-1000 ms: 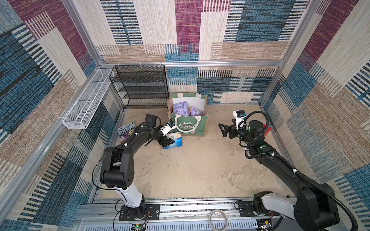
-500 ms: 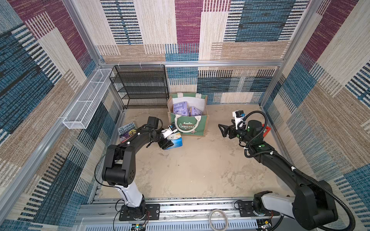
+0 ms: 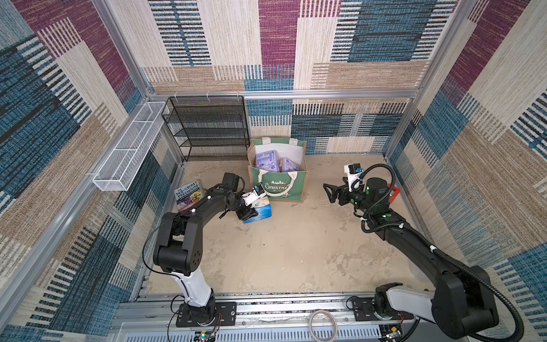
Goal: Put tissues into the canvas bag
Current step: Pick up the pack of facial tissues from the center of the board.
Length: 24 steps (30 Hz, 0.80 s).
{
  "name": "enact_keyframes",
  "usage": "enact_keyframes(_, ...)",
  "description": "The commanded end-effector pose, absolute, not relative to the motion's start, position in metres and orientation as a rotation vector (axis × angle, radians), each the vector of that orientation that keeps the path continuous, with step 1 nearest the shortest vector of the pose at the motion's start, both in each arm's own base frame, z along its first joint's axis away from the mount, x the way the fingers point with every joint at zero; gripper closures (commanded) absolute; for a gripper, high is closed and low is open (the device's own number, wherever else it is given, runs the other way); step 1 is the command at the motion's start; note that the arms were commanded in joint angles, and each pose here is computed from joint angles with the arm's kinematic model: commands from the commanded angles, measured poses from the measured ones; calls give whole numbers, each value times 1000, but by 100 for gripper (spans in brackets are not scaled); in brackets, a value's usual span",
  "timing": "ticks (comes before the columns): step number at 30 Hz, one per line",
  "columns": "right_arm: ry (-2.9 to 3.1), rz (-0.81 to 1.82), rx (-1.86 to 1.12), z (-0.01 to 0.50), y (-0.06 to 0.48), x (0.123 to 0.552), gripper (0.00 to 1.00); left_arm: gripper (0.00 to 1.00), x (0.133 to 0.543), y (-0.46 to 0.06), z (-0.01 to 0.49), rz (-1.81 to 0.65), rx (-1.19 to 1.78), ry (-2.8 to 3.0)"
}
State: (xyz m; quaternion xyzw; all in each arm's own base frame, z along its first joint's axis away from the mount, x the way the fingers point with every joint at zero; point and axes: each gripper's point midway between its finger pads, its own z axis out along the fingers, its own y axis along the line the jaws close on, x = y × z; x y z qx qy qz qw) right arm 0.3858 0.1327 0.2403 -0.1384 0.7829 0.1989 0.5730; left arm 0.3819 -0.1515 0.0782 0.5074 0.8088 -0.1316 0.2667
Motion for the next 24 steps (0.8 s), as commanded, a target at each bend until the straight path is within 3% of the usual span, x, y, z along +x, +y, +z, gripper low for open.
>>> enact_keyframes(1, 1813, 463, -326, 245, 132, 388, 1, 43, 374, -156, 87, -426, 1323, 2209)
enact_keyframes(13, 1809, 495, -301, 246, 132, 386, 1, 49, 346, -184, 144, -679, 1129, 2159)
enact_keyframes(24, 1795, 520, -296, 251, 134, 387, 1, 54, 311, -210, 171, -690, 1006, 2145)
